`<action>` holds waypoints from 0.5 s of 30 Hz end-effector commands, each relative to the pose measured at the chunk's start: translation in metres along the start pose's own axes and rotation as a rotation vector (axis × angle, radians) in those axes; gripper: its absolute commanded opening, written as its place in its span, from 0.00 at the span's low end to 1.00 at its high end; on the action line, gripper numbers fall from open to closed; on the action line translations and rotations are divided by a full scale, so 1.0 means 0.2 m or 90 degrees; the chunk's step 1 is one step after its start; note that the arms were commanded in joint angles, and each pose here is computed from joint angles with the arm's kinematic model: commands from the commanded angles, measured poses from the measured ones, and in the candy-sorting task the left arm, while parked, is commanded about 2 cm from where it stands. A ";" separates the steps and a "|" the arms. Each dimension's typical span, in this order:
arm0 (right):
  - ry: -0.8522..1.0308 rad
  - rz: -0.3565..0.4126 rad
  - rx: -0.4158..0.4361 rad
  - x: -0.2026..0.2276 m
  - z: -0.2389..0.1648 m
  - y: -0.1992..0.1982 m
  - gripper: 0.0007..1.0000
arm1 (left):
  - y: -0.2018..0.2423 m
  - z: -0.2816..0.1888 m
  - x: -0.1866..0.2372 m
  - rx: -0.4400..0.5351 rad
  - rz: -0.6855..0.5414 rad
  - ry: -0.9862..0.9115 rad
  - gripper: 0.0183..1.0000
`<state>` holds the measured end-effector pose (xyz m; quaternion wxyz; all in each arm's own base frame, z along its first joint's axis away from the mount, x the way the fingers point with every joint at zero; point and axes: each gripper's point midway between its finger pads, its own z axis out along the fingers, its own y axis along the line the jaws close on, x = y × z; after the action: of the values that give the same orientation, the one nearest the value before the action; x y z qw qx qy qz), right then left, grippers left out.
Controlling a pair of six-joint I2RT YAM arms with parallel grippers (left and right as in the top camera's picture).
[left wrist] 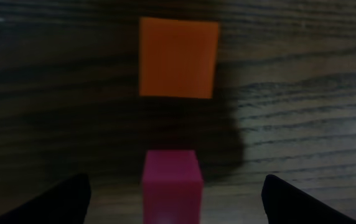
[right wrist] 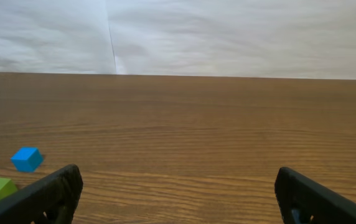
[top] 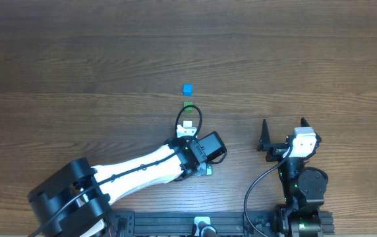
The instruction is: Stack Cubes
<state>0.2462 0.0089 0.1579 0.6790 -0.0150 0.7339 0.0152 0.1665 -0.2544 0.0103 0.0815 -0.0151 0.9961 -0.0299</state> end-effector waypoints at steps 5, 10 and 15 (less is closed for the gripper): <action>-0.003 0.001 -0.011 0.00 0.00 0.02 0.99 | 0.02 0.08 0.02 -0.030 0.029 -0.001 0.87; -0.003 0.001 -0.011 0.00 0.00 0.02 0.99 | 0.02 0.08 0.02 -0.030 0.029 -0.001 0.84; -0.003 0.001 -0.011 0.00 0.00 0.02 0.99 | 0.03 0.08 0.02 -0.031 0.027 -0.001 0.78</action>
<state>0.2462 0.0089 0.1579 0.6790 -0.0152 0.7339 0.0148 0.1643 -0.2558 -0.0012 0.0772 -0.0009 0.9968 -0.0185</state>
